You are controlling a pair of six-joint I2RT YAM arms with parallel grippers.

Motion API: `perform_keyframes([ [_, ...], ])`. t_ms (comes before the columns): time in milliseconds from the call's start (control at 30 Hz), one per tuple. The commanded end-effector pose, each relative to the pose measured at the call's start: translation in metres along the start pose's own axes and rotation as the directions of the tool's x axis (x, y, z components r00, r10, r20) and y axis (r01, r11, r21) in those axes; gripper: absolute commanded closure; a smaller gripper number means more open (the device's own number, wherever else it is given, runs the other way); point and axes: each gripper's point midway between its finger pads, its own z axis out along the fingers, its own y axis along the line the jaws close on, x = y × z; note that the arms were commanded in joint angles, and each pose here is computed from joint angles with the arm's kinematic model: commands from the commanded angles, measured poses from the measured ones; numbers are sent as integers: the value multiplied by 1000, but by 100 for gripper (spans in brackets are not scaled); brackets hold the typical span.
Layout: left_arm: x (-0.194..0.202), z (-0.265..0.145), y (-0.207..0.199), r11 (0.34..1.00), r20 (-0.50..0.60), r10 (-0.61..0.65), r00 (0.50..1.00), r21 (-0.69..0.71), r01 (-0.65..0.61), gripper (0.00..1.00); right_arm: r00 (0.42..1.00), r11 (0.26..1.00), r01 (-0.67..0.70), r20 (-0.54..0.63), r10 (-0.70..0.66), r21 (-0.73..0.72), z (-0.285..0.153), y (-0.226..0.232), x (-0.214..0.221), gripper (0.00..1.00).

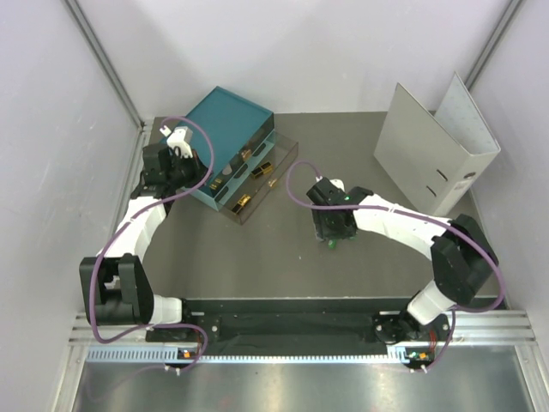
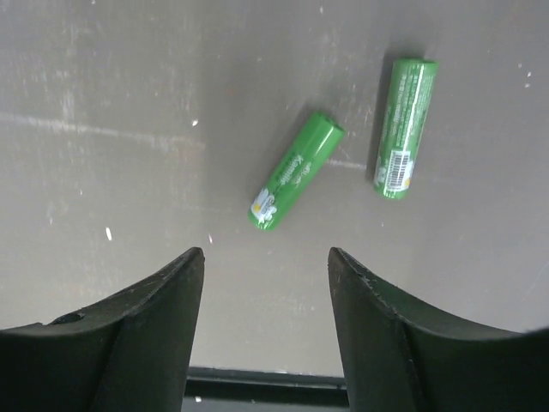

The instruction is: Organize the makeup

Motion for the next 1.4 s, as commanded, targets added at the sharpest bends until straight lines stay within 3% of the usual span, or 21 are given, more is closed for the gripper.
perform_keyframes([
  [0,139,-22,-1,975,-458,-218,862,-72,209,100,998,999,-46,50,46,-11,14,2,-15,41],
  [167,141,-23,-1,976,-460,-216,861,-74,205,100,1000,999,-21,-7,21,35,43,2,-10,53],
  [433,139,-25,-1,977,-454,-212,865,-80,198,100,999,999,-23,-34,25,47,59,9,-16,57],
  [533,140,-25,0,977,-456,-213,864,-83,197,100,999,999,-19,-37,20,26,63,12,-16,75],
  [567,140,-24,0,977,-456,-213,864,-81,199,100,999,1000,-19,-37,20,22,64,13,-17,86],
  [667,139,-24,1,977,-456,-212,864,-83,196,100,999,1000,1,-40,-1,11,66,18,-21,94],
  [1267,132,-21,4,976,-443,-220,869,-104,194,100,962,934,97,271,0,-344,-27,124,-191,94],
  [1367,131,-21,4,975,-444,-222,868,-105,196,100,961,925,113,277,-8,-364,-22,138,-207,94],
])
